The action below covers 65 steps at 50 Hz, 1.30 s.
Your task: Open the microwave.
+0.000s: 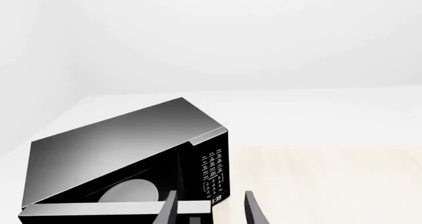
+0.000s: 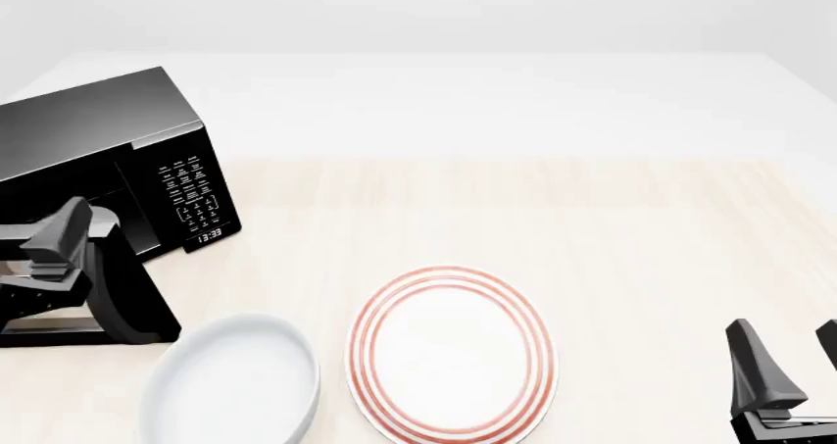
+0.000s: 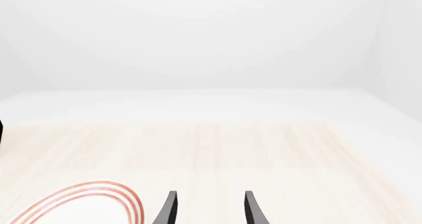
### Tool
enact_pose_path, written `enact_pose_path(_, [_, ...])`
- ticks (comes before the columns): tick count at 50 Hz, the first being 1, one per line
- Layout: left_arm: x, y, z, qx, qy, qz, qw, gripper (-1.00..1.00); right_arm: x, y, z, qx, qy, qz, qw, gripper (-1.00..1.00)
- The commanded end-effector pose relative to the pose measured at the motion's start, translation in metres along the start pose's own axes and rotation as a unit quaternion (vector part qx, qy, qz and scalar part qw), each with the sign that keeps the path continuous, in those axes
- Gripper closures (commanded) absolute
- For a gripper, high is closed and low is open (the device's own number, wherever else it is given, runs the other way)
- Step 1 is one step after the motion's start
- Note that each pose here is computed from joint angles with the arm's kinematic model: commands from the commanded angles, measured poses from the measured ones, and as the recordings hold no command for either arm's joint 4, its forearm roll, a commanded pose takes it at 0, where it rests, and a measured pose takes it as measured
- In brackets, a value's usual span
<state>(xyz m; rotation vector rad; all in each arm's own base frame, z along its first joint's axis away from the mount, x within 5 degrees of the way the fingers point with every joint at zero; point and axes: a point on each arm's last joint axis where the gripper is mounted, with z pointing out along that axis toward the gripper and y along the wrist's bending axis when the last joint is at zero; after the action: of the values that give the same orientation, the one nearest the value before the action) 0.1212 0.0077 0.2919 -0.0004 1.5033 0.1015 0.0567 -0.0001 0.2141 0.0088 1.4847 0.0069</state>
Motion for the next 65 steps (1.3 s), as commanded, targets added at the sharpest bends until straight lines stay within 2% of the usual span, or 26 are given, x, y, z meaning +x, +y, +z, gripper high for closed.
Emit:
enact_pose_path(1, [-0.02, -0.001, 0.013, 0.008, -0.007, 0.008, 0.9999, -1.0, 0.0, 0.0, 0.0, 0.0, 0.0, 0.0, 1.0, -1.0])
enact_pose_path(3, [-0.027, -0.001, 0.017, 0.009, -0.01, 0.003, 0.9999, -1.0, 0.0, 0.0, 0.0, 0.0, 0.0, 0.0, 1.0, -1.0])
enact_pose_path(14, [-0.041, -0.002, 0.037, 0.013, -0.005, 0.009, 0.9999, -1.0, 0.0, 0.0, 0.0, 0.0, 0.0, 0.0, 1.0, -1.0])
enact_pose_path(21, [-0.034, -0.003, 0.05, 0.017, 0.016, 0.007, 0.9997, -1.0, 0.0, 0.0, 0.0, 0.0, 0.0, 0.0, 1.0, -1.0])
enact_pose_path(22, [-0.041, -0.002, 0.05, 0.015, 0.018, 0.008, 0.9997, -1.0, 0.0, 0.0, 0.0, 0.0, 0.0, 0.0, 1.0, -1.0])
enact_pose_path(26, [-0.048, 0.001, 0.05, 0.007, 0.025, 0.012, 0.9996, -1.0, 0.0, 0.0, 0.0, 0.0, 0.0, 0.0, 1.0, -1.0])
enact_pose_path(29, [-0.056, 0.0, 0.062, 0.013, 0.04, 0.016, 0.999, -1.0, 0.0, 0.0, 0.0, 0.0, 0.0, 0.0, 1.0, -1.0])
enact_pose_path(33, [-0.061, 0.001, 0.068, 0.011, 0.047, 0.009, 0.9988, -1.0, 0.0, 0.0, 0.0, 0.0, 0.0, 0.0, 1.0, -1.0])
enact_pose_path(37, [-0.059, -0.002, 0.081, 0.02, 0.073, -0.003, 0.9971, -1.0, 0.0, 0.0, 0.0, 0.0, 0.0, 0.0, 1.0, -1.0])
enact_pose_path(41, [-0.061, -0.001, 0.087, 0.019, 0.088, 0.01, 0.9959, -1.0, 0.0, 0.0, 0.0, 0.0, 0.0, 0.0, 1.0, -1.0])
enact_pose_path(45, [-0.061, 0.001, 0.091, 0.013, 0.103, 0.003, 0.9946, -1.0, 0.0, 0.0, 0.0, 0.0, 0.0, 0.0, 1.0, -1.0])
enact_pose_path(56, [-0.065, -0.003, 0.103, 0.024, 0.142, -0.002, 0.9896, -1.0, 0.0, 0.0, 0.0, 0.0, 0.0, 0.0, 1.0, -1.0])
enact_pose_path(60, [-0.06, -0.004, 0.109, 0.026, 0.161, -0.003, 0.9866, -1.0, 0.0, 0.0, 0.0, 0.0, 0.0, 0.0, 1.0, -1.0])
enact_pose_path(65, [-0.059, -0.006, 0.114, 0.03, 0.169, -0.01, 0.9852, -1.0, 0.0, 0.0, 0.0, 0.0, 0.0, 0.0, 1.0, -1.0])
